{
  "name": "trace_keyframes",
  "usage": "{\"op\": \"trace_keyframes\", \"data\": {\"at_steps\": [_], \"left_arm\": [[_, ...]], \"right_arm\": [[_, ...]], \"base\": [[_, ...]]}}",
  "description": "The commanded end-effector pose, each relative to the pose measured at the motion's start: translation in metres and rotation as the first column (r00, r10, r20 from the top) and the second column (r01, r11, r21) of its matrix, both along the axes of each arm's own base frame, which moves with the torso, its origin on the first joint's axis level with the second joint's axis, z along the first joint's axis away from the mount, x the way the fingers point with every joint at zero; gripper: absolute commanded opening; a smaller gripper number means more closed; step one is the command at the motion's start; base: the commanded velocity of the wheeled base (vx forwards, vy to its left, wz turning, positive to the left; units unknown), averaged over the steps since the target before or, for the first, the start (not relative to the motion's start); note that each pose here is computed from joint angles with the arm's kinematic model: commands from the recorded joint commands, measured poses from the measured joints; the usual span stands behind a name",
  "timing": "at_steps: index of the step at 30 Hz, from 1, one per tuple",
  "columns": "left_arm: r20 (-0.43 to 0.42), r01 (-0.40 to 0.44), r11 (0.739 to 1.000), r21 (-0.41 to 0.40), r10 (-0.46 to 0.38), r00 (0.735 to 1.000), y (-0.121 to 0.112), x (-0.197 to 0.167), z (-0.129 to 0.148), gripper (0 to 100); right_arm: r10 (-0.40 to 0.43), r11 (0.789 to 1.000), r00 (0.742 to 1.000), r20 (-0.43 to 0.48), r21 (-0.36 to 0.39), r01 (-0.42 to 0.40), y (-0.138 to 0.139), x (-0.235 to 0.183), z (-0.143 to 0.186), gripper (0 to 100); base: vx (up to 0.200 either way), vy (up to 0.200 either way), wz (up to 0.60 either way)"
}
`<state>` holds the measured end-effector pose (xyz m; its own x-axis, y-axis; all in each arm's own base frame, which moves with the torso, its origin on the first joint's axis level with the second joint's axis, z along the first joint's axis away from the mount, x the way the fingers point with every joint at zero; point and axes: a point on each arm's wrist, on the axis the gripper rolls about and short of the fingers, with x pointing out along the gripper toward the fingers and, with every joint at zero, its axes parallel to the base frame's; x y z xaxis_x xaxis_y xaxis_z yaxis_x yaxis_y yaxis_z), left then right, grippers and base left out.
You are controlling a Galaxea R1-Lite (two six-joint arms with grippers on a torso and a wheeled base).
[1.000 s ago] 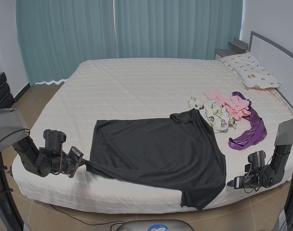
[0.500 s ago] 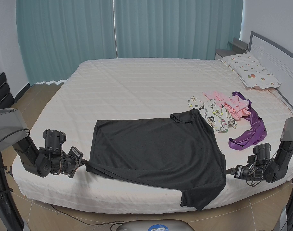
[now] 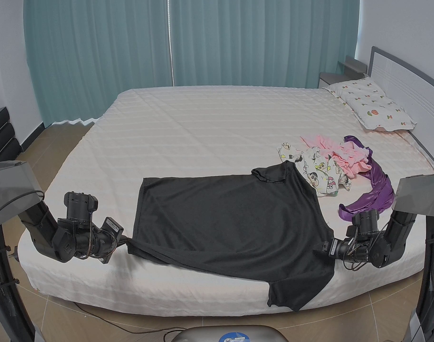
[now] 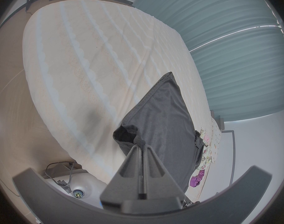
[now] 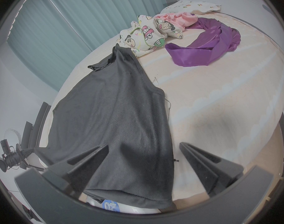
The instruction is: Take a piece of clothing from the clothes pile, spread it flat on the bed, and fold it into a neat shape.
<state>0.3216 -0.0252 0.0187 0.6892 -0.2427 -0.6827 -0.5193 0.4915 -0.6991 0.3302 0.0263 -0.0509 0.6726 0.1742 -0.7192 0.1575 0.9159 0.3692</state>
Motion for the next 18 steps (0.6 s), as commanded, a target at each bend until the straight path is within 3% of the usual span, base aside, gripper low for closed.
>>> {"op": "trace_keyframes", "data": {"at_steps": [1,6,8,12,18], "left_arm": [[0.000,0.000,1.000,0.000,0.000,1.000,0.000,0.000,0.000,0],[0.000,0.001,1.000,0.000,-0.001,1.000,0.000,0.000,0.000,0],[0.000,0.001,1.000,0.000,-0.001,1.000,0.000,-0.001,0.001,0],[-0.006,0.006,1.000,0.000,-0.006,1.000,-0.002,-0.004,0.000,0],[-0.007,0.009,1.000,0.001,-0.009,1.000,-0.002,-0.004,0.000,0]], "right_arm": [[-0.007,1.000,1.000,0.004,0.008,0.007,0.000,0.005,-0.003,0],[-0.056,0.997,0.996,0.072,0.051,0.052,-0.003,0.019,0.012,0],[-0.090,0.993,0.986,0.141,0.083,0.079,-0.007,0.037,0.028,0],[-0.092,0.993,0.975,0.203,0.091,0.075,-0.006,0.057,0.035,0],[-0.075,0.994,0.971,0.228,0.094,0.054,-0.003,0.078,0.032,0]], "base": [[0.000,0.000,0.00],[0.000,0.000,0.00],[0.000,0.000,0.00],[0.000,0.000,0.00],[0.000,0.000,0.00]]}}
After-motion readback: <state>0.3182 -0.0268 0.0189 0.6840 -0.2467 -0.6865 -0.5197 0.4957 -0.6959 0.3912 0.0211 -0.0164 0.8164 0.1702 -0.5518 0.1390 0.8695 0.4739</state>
